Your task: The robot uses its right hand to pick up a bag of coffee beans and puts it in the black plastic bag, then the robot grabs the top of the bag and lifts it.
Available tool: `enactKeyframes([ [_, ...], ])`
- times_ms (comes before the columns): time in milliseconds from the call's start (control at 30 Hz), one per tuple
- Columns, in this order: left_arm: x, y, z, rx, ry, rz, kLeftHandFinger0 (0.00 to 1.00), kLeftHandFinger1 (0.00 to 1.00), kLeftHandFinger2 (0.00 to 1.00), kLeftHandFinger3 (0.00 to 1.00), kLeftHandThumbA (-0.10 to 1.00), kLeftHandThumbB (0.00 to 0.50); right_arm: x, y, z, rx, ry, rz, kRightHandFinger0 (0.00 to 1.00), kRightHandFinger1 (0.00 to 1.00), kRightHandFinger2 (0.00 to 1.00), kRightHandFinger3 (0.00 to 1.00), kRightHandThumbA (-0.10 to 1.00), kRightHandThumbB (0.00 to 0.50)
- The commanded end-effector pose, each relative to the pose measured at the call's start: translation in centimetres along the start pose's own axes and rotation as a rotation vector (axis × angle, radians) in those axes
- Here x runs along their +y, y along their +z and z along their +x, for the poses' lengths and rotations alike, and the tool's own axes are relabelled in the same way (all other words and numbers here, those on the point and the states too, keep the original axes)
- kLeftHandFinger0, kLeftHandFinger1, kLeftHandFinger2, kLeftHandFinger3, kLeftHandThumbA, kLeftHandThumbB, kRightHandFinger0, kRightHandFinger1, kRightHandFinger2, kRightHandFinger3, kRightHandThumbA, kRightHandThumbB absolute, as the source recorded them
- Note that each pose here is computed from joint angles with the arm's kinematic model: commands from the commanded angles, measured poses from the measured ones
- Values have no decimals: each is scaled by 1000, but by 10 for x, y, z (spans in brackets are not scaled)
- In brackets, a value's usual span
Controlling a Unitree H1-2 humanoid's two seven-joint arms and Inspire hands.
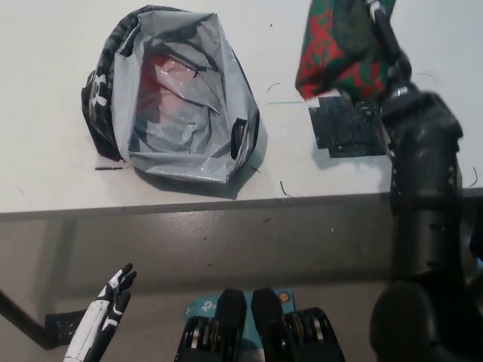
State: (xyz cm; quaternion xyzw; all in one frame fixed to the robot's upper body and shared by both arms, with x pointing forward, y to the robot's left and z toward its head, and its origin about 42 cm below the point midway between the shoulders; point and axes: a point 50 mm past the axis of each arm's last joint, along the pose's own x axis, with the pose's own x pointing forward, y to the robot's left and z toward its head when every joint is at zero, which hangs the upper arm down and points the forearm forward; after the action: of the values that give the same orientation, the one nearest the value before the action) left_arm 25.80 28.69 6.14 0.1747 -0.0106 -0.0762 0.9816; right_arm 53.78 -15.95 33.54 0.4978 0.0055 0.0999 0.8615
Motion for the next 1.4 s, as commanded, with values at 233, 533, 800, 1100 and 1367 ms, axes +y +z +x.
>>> enactKeyframes([
  [233, 10, 4, 1, -23, -56, 83, 1000, 1000, 1000, 1000, 1000, 282, 162, -12, 35, 131, 282, -203, 0, 130, 663, 871, -100, 107],
  [533, 9, 8, 3, -25, -61, 63, 1000, 1000, 1000, 1000, 1000, 304, 168, -52, 58, 191, 200, -311, 0, 84, 593, 1000, -100, 120],
  [800, 10, 14, 7, -33, -72, 76, 1000, 1000, 1000, 1000, 1000, 302, 158, -77, 68, 197, 99, -388, 0, 102, 681, 1000, -100, 97],
  [1100, 13, 23, 13, -37, -101, 98, 1000, 1000, 1000, 1000, 1000, 291, 137, -93, 69, 200, 15, -447, 0, 146, 730, 999, -100, 133],
  [1367, 15, 27, 19, -53, -109, 97, 1000, 1000, 1000, 1000, 1000, 275, 153, -121, 63, 213, 31, -542, 0, 105, 625, 1000, -100, 167],
])
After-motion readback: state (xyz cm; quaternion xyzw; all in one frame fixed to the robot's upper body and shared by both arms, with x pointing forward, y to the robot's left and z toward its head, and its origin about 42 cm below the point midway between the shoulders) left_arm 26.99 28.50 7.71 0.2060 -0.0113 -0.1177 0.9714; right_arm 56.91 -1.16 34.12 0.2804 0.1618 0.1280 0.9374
